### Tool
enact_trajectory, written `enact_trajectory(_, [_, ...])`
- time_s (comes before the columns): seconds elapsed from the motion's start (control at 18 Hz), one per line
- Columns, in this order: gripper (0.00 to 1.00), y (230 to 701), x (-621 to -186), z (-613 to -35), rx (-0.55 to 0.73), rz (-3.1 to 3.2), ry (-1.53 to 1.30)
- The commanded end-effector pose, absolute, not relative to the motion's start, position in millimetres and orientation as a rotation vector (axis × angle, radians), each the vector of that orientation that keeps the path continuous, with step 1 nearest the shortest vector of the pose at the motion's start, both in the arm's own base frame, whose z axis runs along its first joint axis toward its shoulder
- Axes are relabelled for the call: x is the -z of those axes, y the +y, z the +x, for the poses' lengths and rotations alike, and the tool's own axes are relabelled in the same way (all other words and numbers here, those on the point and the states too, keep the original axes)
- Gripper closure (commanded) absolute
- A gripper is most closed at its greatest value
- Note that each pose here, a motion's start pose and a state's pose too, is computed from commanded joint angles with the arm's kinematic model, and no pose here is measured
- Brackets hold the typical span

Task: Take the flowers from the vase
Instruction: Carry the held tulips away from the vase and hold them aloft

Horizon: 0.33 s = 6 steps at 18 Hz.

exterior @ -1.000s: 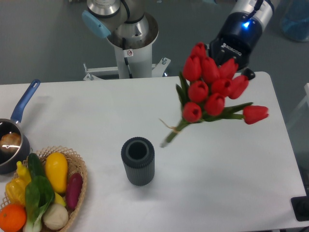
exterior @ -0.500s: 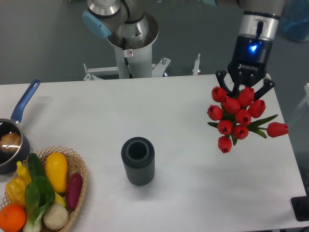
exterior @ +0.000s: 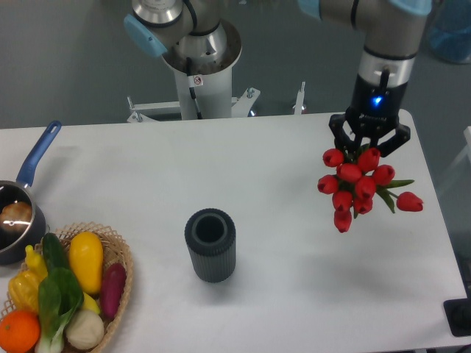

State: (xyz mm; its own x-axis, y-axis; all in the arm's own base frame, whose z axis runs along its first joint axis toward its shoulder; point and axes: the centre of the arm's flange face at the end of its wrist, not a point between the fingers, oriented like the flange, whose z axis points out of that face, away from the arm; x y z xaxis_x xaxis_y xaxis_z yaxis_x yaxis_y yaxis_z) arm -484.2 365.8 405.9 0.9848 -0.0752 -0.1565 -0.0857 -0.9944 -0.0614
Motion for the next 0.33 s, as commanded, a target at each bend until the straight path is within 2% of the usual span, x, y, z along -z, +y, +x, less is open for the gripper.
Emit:
enact_trajectory(0.06, [1.00,378.0,-407.0,-478.8,-0.233,-3.093,0.186])
enact_trajectory(0.22, [1.00,382.9,-406.7,-483.4,-0.112,-3.147,0.206])
enact_trajectory(0.33, [1.00,384.2,-407.0,-483.8,-0.105,-3.149,0.209])
